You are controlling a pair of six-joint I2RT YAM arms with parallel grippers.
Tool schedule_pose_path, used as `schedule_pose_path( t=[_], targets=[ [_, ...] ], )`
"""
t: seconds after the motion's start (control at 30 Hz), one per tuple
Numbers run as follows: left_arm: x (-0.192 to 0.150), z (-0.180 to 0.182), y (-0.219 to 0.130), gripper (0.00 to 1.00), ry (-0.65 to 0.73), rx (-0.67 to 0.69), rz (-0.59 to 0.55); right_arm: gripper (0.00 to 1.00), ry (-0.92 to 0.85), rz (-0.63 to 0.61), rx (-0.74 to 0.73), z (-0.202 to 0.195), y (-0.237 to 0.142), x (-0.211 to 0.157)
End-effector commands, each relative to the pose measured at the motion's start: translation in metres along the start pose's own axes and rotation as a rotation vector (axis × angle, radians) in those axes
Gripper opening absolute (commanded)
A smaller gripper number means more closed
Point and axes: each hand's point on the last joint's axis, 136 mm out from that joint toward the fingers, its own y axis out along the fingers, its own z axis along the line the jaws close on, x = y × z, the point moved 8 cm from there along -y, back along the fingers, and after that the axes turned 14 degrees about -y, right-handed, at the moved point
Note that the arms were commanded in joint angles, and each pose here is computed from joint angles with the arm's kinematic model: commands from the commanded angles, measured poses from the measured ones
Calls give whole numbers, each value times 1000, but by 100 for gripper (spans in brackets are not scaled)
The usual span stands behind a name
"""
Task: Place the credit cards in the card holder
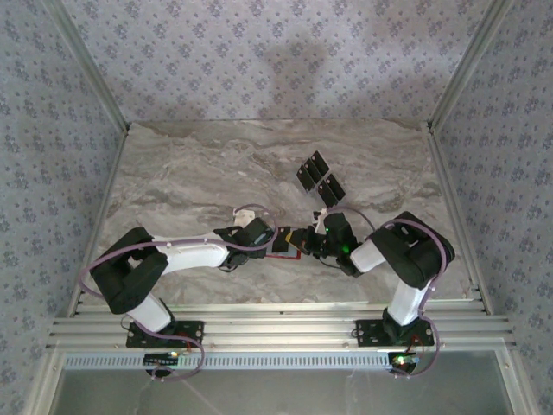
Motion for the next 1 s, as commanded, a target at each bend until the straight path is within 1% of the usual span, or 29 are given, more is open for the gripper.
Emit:
schedule_pose_path(
  t=[0.0, 0.3, 0.97],
  targets=[
    [-12, 15, 4, 100, 39, 62, 46, 0, 28, 10, 1, -4, 2, -1],
    [-12, 15, 4, 100, 41, 62, 47, 0, 51, 7, -14, -12, 2, -4],
    [-12, 15, 4, 100, 40, 63, 48, 0, 115, 49, -3, -21, 9, -12]
  ],
)
